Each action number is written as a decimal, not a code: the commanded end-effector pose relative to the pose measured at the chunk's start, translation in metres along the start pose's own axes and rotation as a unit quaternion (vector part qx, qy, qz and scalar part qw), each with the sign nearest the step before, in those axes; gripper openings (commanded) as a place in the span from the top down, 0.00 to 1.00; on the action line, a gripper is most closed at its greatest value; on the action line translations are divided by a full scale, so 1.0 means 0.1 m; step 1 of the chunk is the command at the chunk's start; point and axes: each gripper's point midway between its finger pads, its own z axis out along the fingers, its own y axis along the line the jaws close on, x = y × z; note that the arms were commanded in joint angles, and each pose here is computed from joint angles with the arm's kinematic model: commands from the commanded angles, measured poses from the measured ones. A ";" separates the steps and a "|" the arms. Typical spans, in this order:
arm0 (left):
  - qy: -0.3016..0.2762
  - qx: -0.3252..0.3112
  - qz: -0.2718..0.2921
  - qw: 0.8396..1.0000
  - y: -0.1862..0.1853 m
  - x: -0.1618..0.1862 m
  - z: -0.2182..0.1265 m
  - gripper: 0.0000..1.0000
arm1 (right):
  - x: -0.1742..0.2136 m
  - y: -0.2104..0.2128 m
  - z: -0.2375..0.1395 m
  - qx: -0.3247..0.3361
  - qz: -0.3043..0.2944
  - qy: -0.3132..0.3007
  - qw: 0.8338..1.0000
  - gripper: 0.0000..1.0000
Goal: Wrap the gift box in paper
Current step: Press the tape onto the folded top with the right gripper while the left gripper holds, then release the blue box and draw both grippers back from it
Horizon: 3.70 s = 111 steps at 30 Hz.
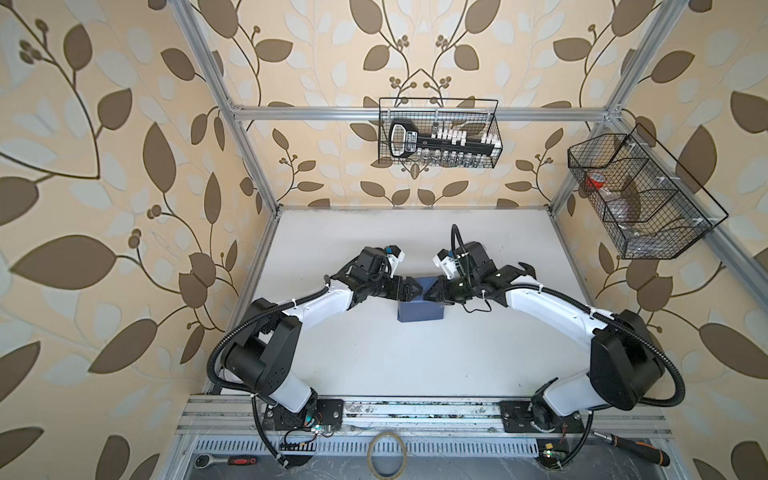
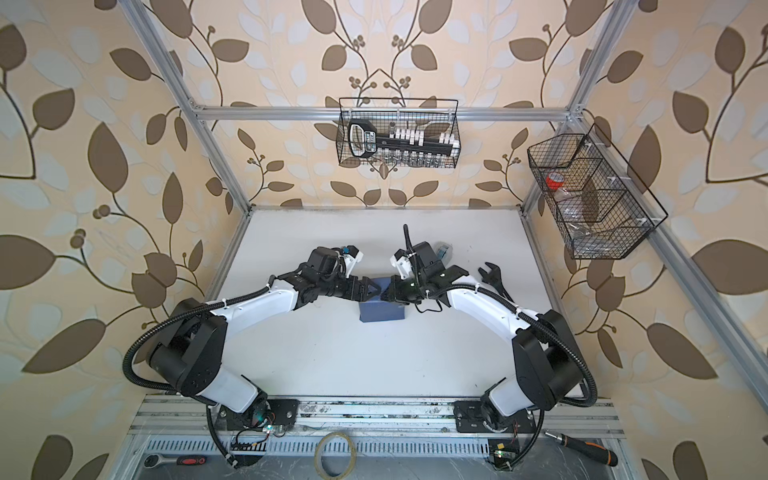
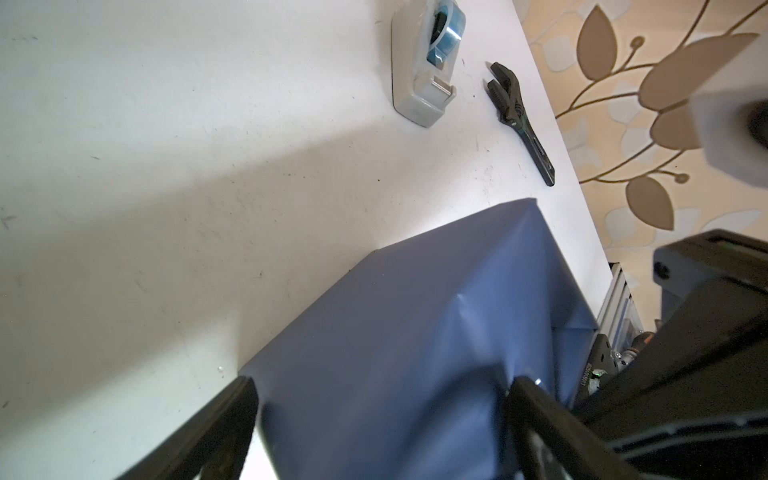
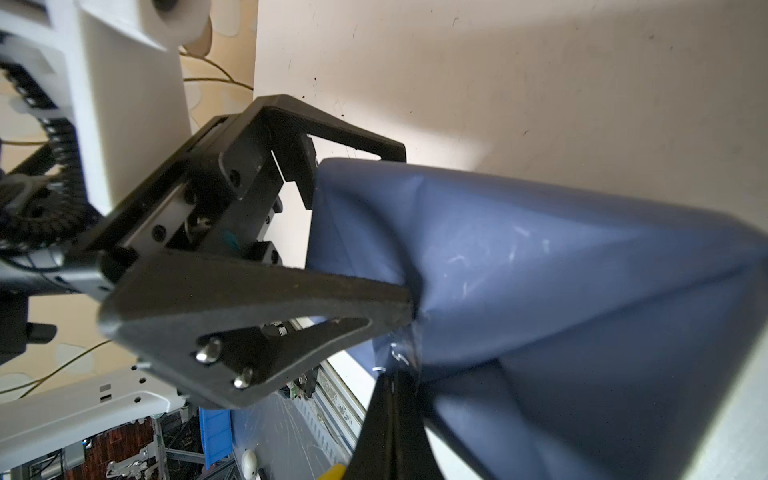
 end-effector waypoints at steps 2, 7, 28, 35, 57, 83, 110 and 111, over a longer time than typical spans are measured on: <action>0.060 -0.072 -0.007 0.996 0.34 0.39 0.05 0.05 | 0.19 -0.10 -0.06 0.035 -0.019 0.029 0.999 1.00; 0.060 -0.072 -0.006 0.996 0.33 0.39 0.04 0.05 | 0.05 0.16 -0.21 0.008 -0.044 0.003 0.999 1.00; 0.059 -0.069 -0.006 0.996 0.32 0.38 0.04 0.05 | 0.17 -0.01 0.18 -0.003 -0.019 0.029 0.999 1.00; 0.059 -0.071 -0.005 0.996 0.33 0.38 0.05 0.05 | 0.32 -0.06 0.16 -0.004 -0.014 0.037 0.999 1.00; 0.057 -0.069 -0.005 0.996 0.31 0.36 0.04 0.06 | 0.19 -0.15 0.09 0.003 -0.018 0.012 1.000 1.00; -0.028 -0.033 0.005 0.999 -0.17 -0.35 -0.26 0.01 | 0.15 -0.36 -0.52 0.124 -0.112 -0.111 0.980 0.94; -0.145 -0.123 -0.004 0.982 -0.04 -0.06 -1.22 0.01 | -0.37 0.08 -0.03 0.081 -0.176 -0.210 0.958 0.87; -0.147 -0.127 -0.006 0.981 -0.02 -0.05 -1.23 0.01 | -0.44 0.07 -0.03 0.085 -0.173 -0.212 0.958 0.87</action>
